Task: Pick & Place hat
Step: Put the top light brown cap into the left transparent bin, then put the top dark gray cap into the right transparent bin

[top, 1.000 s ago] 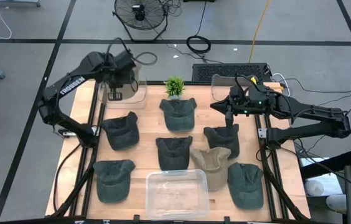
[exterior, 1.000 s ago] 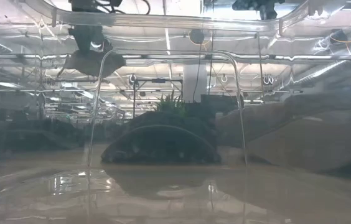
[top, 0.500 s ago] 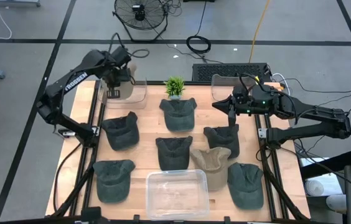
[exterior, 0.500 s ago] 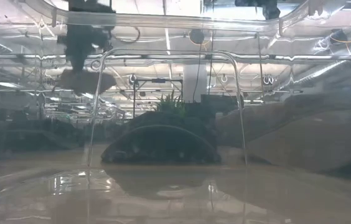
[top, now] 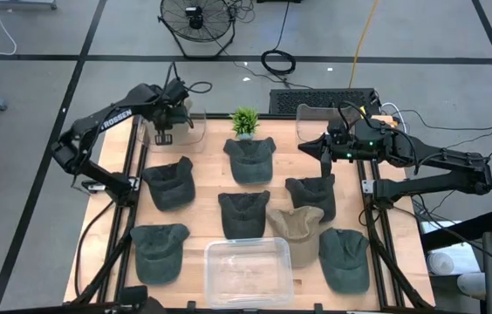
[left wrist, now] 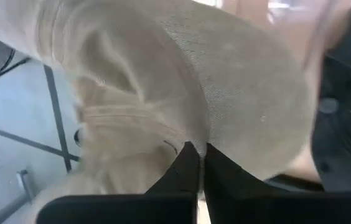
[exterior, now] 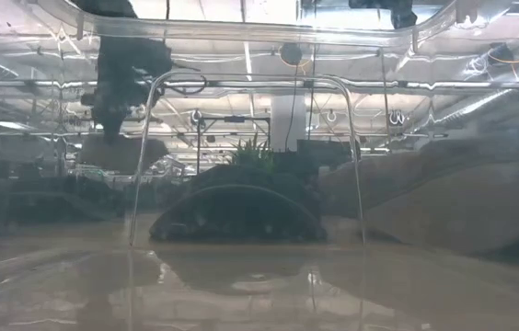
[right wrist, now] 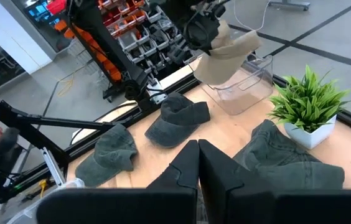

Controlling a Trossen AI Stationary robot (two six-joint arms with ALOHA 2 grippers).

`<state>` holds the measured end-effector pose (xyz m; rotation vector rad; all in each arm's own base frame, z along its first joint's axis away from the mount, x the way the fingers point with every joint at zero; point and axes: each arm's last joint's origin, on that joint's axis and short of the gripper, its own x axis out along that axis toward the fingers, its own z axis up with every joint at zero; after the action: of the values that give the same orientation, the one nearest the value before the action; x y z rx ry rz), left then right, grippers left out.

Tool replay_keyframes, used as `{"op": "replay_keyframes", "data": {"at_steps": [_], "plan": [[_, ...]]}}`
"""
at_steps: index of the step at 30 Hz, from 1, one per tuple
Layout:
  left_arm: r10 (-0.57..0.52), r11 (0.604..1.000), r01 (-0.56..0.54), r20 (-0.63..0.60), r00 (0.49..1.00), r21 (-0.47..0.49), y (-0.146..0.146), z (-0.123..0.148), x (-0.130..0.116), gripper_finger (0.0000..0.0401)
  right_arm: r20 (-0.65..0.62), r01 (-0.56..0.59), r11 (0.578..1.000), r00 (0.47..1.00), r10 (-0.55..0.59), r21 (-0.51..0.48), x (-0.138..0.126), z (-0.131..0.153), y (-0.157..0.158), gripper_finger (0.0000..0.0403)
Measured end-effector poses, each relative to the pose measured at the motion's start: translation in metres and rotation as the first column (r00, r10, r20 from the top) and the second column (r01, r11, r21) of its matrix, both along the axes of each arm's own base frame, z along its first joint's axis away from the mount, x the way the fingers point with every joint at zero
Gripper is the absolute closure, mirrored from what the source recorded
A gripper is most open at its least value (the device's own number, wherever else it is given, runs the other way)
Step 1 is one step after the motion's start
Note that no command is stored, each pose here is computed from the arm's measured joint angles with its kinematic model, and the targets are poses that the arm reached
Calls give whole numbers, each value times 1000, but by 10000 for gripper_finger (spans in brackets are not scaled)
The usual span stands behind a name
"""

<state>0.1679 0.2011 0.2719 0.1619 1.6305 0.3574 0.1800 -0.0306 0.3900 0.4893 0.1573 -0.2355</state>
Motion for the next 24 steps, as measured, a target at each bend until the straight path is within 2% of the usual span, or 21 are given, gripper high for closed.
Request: {"op": "replay_keyframes", "data": {"at_steps": [5,10,16,19,24], "plan": [[-5,1000,5,-21,1000,29,0,-17,0,379,1,2,1000,1000,-2,7,0,0,0,403],[-9,998,8,14,1000,59,3,-17,3,377,-1,2,1000,1000,-2,8,0,0,0,403],[-13,999,12,47,999,34,3,-17,4,371,-6,6,1000,1000,-6,8,0,-1,0,403],[-19,999,17,46,999,35,3,-17,4,345,-8,6,1000,1000,-6,8,0,-1,0,403],[-13,999,12,47,999,34,3,-17,4,270,-8,6,1000,1000,-6,8,0,-1,0,403]]}}
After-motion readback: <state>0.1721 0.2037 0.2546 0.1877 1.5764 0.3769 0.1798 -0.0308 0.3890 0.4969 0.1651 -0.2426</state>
